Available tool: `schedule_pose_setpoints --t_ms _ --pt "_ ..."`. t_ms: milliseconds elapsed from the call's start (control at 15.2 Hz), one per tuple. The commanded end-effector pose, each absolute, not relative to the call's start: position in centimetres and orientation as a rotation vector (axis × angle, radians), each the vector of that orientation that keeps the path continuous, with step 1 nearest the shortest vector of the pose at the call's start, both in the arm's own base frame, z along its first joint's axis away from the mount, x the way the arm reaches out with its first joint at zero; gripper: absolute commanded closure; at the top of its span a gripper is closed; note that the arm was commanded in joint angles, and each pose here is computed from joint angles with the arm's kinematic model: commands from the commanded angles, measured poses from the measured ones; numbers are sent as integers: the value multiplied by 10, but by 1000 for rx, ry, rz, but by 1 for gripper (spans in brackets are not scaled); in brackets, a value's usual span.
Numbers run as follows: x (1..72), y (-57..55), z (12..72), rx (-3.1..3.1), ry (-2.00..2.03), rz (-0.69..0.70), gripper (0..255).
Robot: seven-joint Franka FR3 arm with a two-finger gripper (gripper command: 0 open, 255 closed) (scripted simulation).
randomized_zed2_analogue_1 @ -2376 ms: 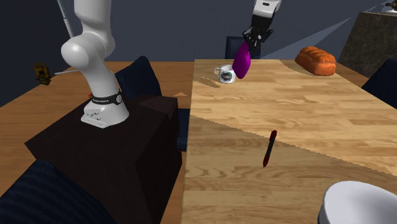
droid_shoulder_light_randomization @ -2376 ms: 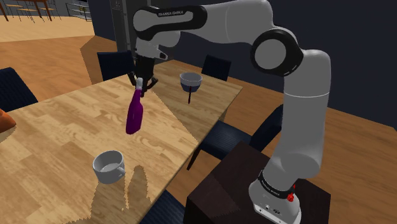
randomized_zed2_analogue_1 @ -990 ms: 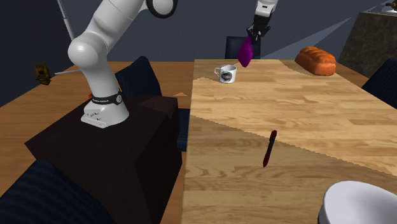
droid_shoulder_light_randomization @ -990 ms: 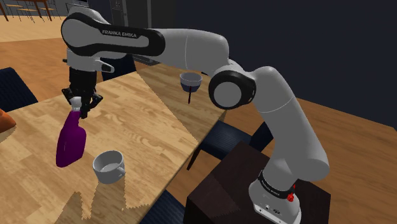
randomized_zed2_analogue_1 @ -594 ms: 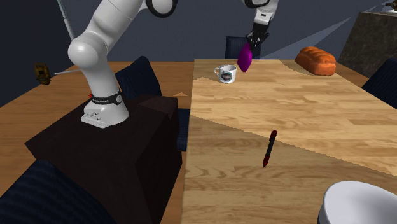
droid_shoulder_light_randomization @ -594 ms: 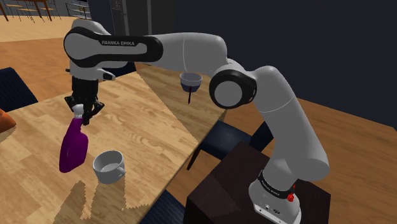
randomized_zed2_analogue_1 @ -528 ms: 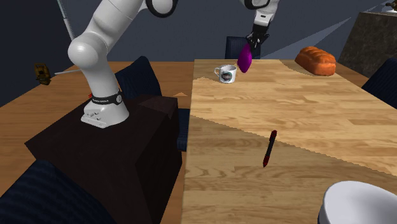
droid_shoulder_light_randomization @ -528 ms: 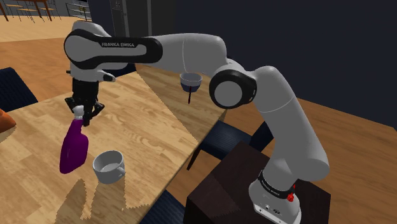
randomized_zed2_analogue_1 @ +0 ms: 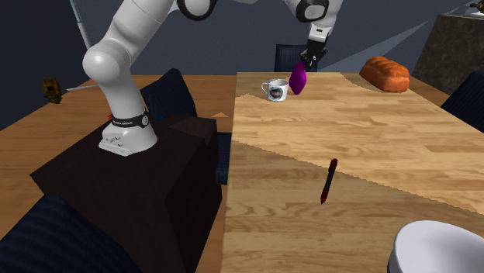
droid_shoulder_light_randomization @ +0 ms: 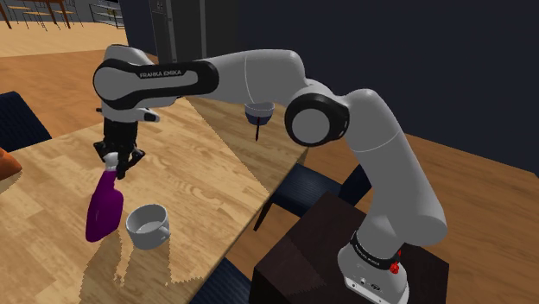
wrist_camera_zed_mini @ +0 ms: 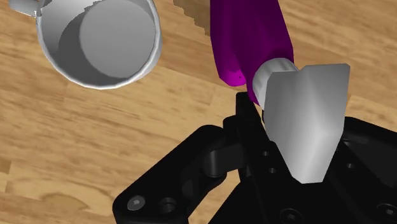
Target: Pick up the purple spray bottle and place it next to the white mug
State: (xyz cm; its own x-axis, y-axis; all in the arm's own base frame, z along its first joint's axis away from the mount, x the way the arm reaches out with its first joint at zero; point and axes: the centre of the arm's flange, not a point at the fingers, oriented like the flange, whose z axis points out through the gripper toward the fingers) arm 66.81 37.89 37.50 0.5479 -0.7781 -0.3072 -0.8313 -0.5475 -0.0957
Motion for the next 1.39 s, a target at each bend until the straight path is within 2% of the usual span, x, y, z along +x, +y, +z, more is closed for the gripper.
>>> schedule_pose_setpoints --t_ms 0,396,858,924,1320 --pt "666 382 356 -2565 1353 352 255" --pt "666 382 327 -2565 1353 352 255" --pt "666 382 327 -2565 1353 352 255" --pt "665 380 336 -2565 1353 352 0" --pt "667 378 339 -2565 1353 352 0"
